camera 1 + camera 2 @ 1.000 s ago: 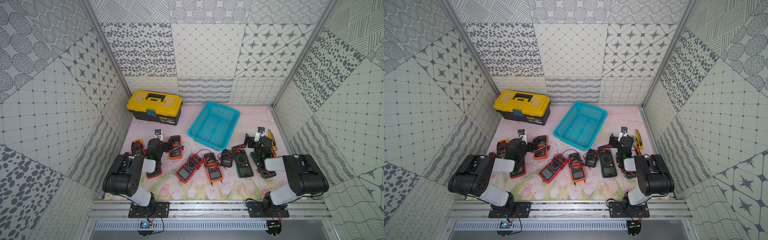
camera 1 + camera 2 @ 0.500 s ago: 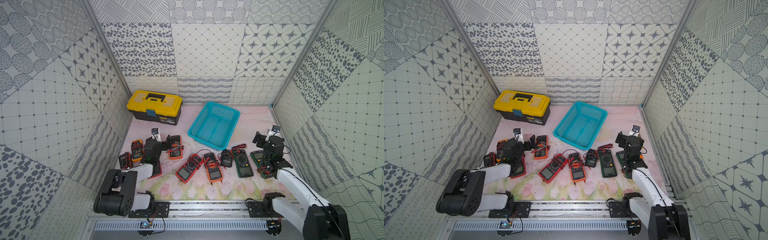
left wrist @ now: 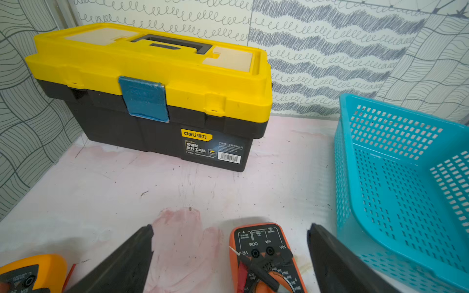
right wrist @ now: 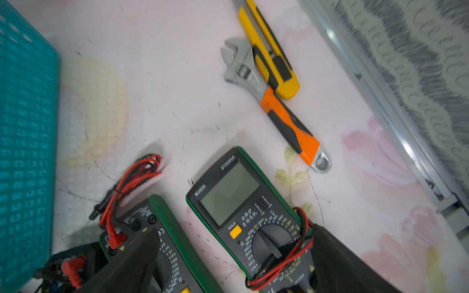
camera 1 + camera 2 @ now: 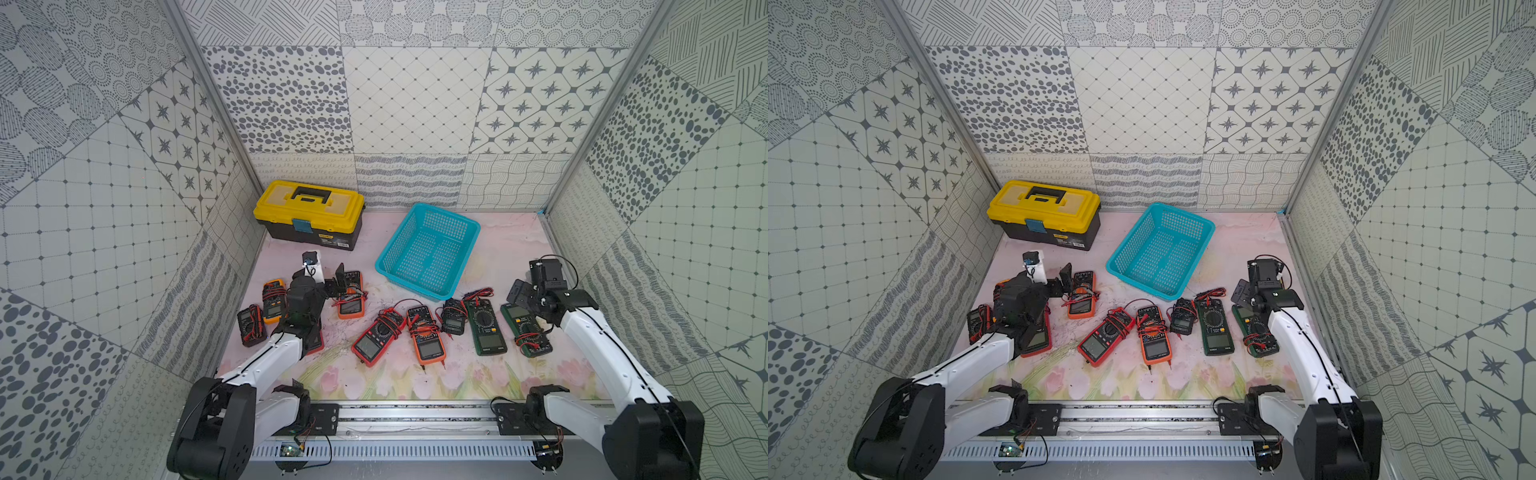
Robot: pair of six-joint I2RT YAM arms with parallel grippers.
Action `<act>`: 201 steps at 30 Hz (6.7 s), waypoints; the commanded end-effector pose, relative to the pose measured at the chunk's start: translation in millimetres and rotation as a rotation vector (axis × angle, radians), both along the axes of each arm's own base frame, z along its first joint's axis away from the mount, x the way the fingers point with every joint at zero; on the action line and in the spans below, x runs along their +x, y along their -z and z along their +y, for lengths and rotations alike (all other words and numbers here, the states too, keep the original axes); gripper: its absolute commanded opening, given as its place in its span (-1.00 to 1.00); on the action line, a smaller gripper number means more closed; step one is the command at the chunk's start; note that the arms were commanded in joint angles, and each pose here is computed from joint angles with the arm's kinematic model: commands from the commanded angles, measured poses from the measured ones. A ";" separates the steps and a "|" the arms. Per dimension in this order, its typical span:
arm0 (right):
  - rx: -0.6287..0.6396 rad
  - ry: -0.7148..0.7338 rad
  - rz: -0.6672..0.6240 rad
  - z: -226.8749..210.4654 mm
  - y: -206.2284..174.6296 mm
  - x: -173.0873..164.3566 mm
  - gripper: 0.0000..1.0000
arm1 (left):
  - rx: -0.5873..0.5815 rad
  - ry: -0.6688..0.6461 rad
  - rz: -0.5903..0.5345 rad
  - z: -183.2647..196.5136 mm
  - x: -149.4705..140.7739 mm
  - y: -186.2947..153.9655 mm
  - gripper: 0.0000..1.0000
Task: Put the multimeter into the basket
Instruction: Move the multimeter to the center of the board, then pick up the multimeter from the center of the board, then place the multimeter in the basket.
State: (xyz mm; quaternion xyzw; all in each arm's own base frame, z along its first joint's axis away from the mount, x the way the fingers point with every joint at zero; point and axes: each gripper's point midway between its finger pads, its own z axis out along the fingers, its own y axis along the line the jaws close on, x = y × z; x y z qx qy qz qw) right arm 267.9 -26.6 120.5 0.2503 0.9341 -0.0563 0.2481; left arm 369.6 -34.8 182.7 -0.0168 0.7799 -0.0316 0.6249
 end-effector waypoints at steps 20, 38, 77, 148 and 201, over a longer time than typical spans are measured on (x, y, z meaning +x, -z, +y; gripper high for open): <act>-0.016 0.003 0.485 -14.9 70.9 -18.0 0.97 | 0.057 -0.048 0.009 1.9 -5.4 -6.8 0.98; 0.228 0.009 0.453 -16.0 112.1 0.2 0.97 | 0.056 -0.058 0.004 3.1 -5.0 -9.6 0.98; 0.306 -0.356 0.513 61.0 136.2 39.3 0.96 | 0.030 -0.087 -0.058 9.0 -11.8 -27.4 0.98; -0.119 -1.287 0.154 310.0 -8.1 171.3 -0.83 | -0.101 -0.131 -0.043 13.0 -18.0 -23.2 0.98; -0.018 -1.446 0.201 340.9 -5.9 139.7 0.97 | -0.087 -0.145 0.013 14.3 -14.8 -16.3 0.98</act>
